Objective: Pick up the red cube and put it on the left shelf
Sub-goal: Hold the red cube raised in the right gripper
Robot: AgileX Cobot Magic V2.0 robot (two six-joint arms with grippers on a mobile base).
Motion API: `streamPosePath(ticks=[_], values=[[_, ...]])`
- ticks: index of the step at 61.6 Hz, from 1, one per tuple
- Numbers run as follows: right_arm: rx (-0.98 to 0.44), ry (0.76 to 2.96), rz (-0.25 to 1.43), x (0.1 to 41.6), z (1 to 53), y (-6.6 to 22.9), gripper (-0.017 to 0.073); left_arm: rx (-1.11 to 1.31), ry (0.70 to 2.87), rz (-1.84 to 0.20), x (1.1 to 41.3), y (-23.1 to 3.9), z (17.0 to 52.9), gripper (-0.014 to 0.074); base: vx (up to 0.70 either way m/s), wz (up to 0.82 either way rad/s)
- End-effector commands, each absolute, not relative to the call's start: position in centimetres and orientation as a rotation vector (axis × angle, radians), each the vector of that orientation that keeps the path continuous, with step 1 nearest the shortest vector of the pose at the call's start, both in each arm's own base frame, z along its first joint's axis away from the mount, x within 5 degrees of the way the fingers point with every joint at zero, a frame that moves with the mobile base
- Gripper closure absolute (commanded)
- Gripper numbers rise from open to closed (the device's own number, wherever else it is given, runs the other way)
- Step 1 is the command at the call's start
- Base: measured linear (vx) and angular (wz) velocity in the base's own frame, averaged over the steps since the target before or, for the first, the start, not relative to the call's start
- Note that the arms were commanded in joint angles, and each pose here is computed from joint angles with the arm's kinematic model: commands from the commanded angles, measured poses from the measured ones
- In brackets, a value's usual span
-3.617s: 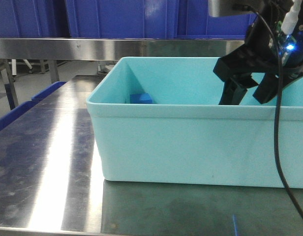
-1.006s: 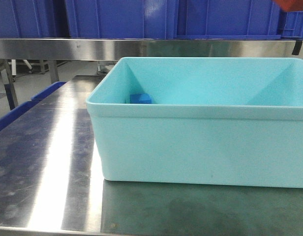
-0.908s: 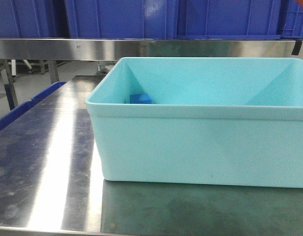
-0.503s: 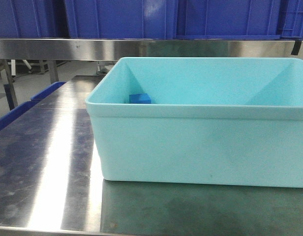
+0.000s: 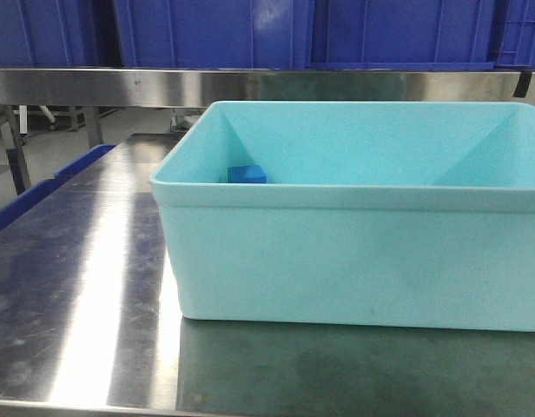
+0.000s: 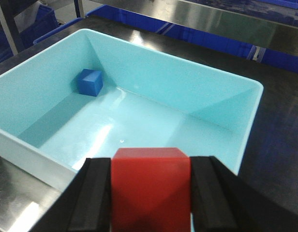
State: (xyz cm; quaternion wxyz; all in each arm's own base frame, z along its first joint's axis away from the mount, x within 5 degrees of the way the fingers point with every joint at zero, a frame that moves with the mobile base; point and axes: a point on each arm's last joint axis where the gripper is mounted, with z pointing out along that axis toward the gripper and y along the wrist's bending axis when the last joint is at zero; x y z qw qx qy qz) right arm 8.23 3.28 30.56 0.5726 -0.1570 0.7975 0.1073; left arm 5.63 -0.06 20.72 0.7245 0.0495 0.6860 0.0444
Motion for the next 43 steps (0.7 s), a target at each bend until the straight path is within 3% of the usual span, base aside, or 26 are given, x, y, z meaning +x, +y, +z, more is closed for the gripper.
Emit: streamPosePath(ticks=[1, 25, 43], values=[[-0.313, 1.768, 0.234, 8.5, 32.2, 3.0, 0.0505, 0.101, 1.443, 0.097, 5.6, -0.1, 20.8, 0.0488, 0.00, 0.00], [-0.165, 1.783, 0.220, 8.8, 32.2, 2.2, 0.0505, 0.101, 1.443, 0.097, 5.6, -0.1, 20.8, 0.0488, 0.00, 0.00], [-0.155, 1.791, 0.222, 8.5, 30.8, 2.1, 0.0505, 0.101, 1.443, 0.097, 5.6, -0.1, 20.8, 0.0488, 0.00, 0.00]])
